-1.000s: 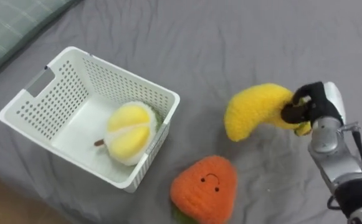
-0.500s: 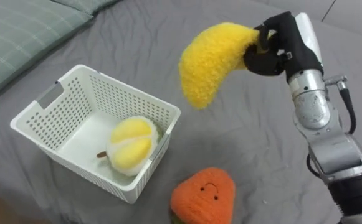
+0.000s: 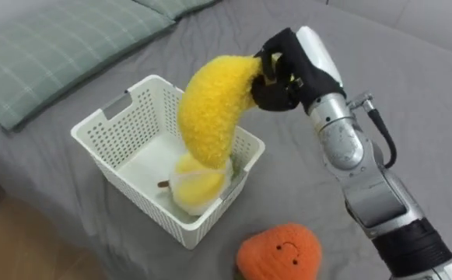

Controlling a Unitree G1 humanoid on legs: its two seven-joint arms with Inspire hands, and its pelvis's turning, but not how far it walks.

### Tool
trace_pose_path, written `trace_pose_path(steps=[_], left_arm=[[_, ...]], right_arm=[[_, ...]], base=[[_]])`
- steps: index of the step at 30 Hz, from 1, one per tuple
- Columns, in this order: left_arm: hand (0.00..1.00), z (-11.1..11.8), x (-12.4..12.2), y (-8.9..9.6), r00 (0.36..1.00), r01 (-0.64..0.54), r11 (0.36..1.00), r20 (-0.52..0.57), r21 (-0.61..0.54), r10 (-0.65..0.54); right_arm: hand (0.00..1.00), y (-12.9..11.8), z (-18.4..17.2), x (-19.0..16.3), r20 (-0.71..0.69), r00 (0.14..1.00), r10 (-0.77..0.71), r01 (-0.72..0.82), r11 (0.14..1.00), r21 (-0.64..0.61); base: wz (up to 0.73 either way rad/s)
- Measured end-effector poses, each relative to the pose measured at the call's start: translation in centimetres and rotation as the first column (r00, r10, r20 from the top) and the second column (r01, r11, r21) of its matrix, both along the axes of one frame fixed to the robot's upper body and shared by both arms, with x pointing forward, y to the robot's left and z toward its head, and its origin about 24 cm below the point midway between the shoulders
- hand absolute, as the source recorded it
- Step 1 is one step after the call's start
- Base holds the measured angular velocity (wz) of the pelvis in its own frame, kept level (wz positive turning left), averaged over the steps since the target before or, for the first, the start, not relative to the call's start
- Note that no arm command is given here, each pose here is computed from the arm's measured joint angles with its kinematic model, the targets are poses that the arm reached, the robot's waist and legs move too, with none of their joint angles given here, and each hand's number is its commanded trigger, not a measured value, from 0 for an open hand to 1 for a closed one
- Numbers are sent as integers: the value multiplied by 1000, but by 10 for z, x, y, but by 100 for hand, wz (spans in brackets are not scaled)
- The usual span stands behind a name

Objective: Collect toys from the bed

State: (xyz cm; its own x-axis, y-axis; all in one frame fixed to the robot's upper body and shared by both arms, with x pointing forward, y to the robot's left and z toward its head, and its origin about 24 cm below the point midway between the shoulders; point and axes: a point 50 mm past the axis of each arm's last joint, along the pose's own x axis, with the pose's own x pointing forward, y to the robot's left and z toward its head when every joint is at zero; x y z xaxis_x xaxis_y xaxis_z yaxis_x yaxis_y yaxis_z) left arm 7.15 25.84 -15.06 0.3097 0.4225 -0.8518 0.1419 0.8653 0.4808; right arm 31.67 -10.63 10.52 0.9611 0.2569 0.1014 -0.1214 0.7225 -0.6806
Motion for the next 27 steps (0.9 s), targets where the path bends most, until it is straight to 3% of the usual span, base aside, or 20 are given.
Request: trace_pose_path(steps=[2, 4, 5, 27], left_arm=[[0, 1, 2, 0, 1000, 14, 1000, 1, 9, -14], [0, 1, 3, 0, 1000, 15, 1000, 4, 11, -15], [0, 1, 3, 0, 1000, 14, 1000, 3, 11, -14], [0, 3, 1, 3, 999, 36, 998, -39, 55, -34]], right_arm=[[100, 7, -1, -1, -4, 1000, 21, -21, 1000, 6], [13, 14, 0, 3, -8, 999, 38, -38, 999, 0], [0, 14, -1, 4, -16, 999, 38, -38, 999, -1], [0, 1, -33, 17, -132, 987, -92, 88, 996, -32]], base=[[26], [27], [31], [12]])
